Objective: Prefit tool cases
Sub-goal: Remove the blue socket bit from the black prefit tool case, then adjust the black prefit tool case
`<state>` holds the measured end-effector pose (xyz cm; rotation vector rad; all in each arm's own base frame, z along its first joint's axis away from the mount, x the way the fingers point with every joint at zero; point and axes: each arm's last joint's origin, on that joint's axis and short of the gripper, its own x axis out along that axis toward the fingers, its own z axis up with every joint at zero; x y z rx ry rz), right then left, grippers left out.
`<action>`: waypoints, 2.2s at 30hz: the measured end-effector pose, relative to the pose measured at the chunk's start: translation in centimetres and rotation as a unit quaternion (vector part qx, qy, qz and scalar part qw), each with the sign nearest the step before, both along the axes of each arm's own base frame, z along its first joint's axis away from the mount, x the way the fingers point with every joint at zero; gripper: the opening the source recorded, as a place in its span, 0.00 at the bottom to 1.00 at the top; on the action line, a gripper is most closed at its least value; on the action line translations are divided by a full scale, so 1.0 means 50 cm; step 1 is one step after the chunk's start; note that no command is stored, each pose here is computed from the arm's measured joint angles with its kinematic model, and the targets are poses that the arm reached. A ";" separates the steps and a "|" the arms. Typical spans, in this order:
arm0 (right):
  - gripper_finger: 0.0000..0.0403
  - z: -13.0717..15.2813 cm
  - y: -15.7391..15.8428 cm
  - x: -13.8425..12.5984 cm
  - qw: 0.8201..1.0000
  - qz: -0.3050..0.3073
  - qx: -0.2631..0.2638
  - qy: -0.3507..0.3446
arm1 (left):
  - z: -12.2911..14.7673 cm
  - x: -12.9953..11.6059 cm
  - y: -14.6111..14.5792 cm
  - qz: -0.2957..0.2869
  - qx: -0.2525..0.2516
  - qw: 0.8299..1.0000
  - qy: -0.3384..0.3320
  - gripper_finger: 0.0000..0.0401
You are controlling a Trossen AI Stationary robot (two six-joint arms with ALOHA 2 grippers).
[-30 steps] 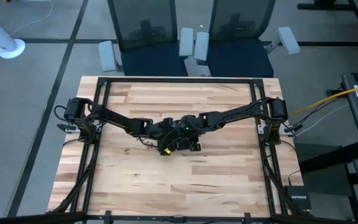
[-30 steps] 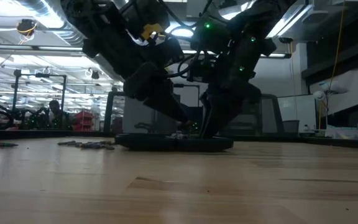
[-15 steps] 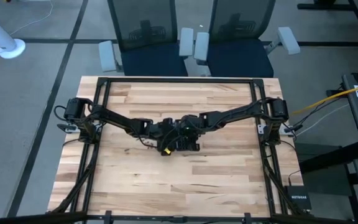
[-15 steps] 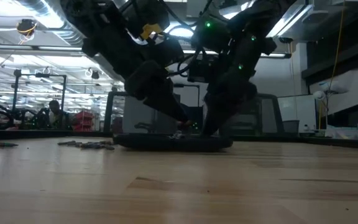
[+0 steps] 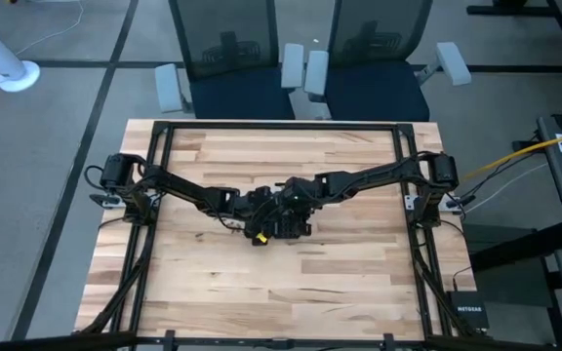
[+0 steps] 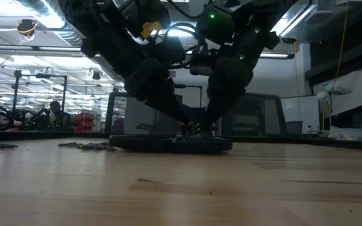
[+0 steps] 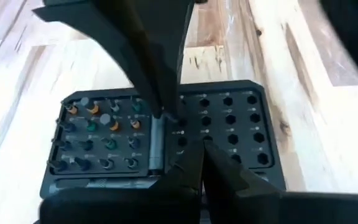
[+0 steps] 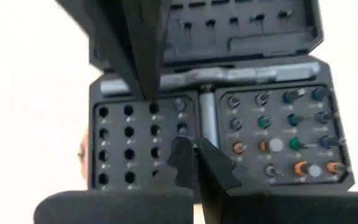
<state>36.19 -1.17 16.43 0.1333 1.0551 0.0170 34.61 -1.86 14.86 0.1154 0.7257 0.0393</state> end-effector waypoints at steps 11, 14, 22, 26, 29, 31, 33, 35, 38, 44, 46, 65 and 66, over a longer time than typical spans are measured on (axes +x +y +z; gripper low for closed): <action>0.00 0.048 -0.005 0.025 0.992 -0.045 0.031 -0.110 | 0.119 -0.113 -0.024 0.010 0.025 0.997 0.076 0.00; 0.00 0.052 -0.009 0.049 0.981 -0.085 0.033 -0.170 | 0.169 -0.181 -0.029 0.054 0.062 0.992 0.100 0.00; 0.00 0.038 -0.044 0.156 0.963 -0.151 0.029 -0.220 | 0.214 -0.332 -0.026 0.202 0.000 0.979 0.019 0.00; 0.00 0.026 -0.096 0.221 0.963 -0.169 0.043 -0.206 | 0.216 -0.358 -0.031 0.222 -0.027 0.975 -0.013 0.00; 0.00 0.013 -0.122 0.259 0.969 -0.160 0.064 -0.176 | 0.216 -0.359 -0.033 0.224 -0.020 0.974 -0.019 0.00; 0.00 0.004 -0.125 0.278 0.972 -0.154 0.075 -0.163 | 0.215 -0.357 -0.034 0.224 -0.018 0.974 -0.017 0.00; 0.02 -0.002 -0.129 0.287 0.973 -0.150 0.083 -0.153 | 0.213 -0.355 -0.034 0.224 -0.017 0.974 -0.014 0.00; 0.06 0.006 -0.129 0.293 0.973 -0.146 0.088 -0.157 | 0.213 -0.354 -0.035 0.226 -0.019 0.974 -0.015 0.00; 0.15 0.005 -0.129 0.292 0.974 -0.144 0.088 -0.152 | 0.212 -0.353 -0.035 0.227 -0.022 0.973 -0.017 0.00; 0.36 0.001 -0.131 0.287 0.975 -0.149 0.086 -0.138 | 0.213 -0.352 -0.035 0.202 0.006 0.979 -0.010 0.00; 0.42 -0.001 -0.129 0.285 0.979 -0.125 0.096 -0.129 | 0.212 -0.351 -0.036 0.194 0.013 0.981 -0.012 0.00; 0.02 0.281 -0.217 0.014 0.980 -0.138 -0.112 0.085 | 0.041 -0.200 0.040 0.234 -0.015 0.963 0.130 0.00; 0.01 0.292 -0.213 0.001 0.979 -0.139 -0.118 0.093 | 0.036 -0.191 0.051 0.242 -0.020 0.960 0.138 0.00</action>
